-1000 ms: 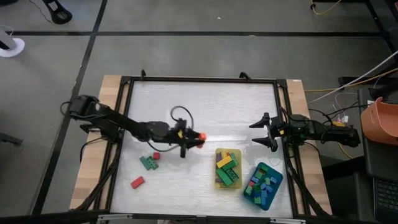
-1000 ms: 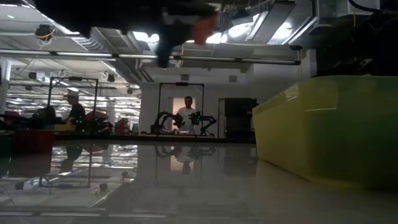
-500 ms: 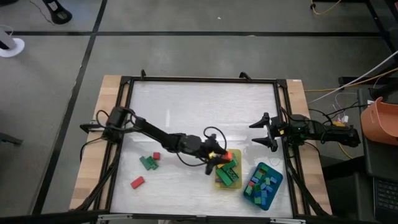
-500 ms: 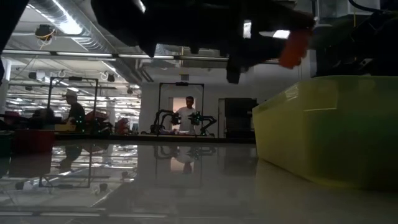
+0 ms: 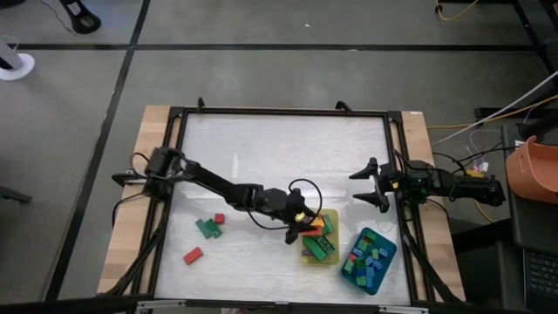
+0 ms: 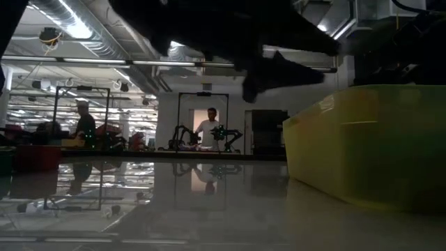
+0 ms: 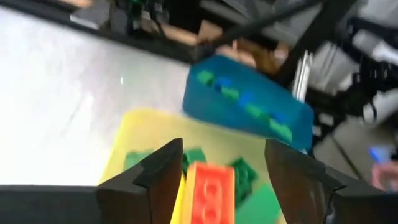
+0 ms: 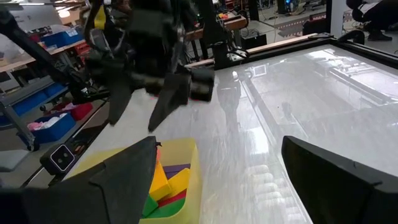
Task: Sort blocks by size
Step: Put the small orange block into the blue bin
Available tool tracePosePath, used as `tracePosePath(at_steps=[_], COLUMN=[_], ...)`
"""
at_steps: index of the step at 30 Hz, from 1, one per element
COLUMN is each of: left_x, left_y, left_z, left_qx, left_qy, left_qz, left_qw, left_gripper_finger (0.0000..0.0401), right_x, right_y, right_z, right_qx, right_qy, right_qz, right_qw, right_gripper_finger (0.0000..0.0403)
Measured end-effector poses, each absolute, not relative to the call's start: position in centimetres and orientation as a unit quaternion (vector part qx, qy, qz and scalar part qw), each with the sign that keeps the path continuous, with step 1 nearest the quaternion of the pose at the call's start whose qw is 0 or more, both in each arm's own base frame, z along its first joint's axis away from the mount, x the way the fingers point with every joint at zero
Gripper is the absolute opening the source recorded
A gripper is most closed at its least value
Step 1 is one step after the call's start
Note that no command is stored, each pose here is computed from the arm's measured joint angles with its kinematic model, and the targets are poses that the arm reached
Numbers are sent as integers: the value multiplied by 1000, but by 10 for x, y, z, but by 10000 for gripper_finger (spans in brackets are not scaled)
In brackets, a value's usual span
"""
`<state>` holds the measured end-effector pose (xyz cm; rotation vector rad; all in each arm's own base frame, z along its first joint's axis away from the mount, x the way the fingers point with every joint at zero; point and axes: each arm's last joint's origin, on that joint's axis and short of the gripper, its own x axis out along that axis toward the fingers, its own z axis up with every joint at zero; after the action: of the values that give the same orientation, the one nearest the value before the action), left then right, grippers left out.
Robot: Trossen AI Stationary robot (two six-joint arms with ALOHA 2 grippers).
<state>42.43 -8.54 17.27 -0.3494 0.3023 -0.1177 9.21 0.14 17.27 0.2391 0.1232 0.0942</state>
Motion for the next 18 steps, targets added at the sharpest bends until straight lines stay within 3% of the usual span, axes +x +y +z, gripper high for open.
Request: tracePosePath(at_steps=[4,9,13,18], left_x=[405,358,319,286], left_y=[-72,-60,-61,-65], left_z=[196,217,225,221], left_qx=[-174,-213,-252,-335], left_qy=[248,413,525,604], left_qz=[-55,13,85,240], left_qw=[951,886,808,682], left_gripper_finger=[212,206,207,204], right_x=[92,92,92,92], right_y=[1,1,1,1], right_z=[173,173,173,173], right_qx=[119,119,119,119], right_qy=[61,61,62,61], right_qz=[47,47,47,46], right_qw=[990,990,990,990], right_gripper_finger=[344,344,344,344])
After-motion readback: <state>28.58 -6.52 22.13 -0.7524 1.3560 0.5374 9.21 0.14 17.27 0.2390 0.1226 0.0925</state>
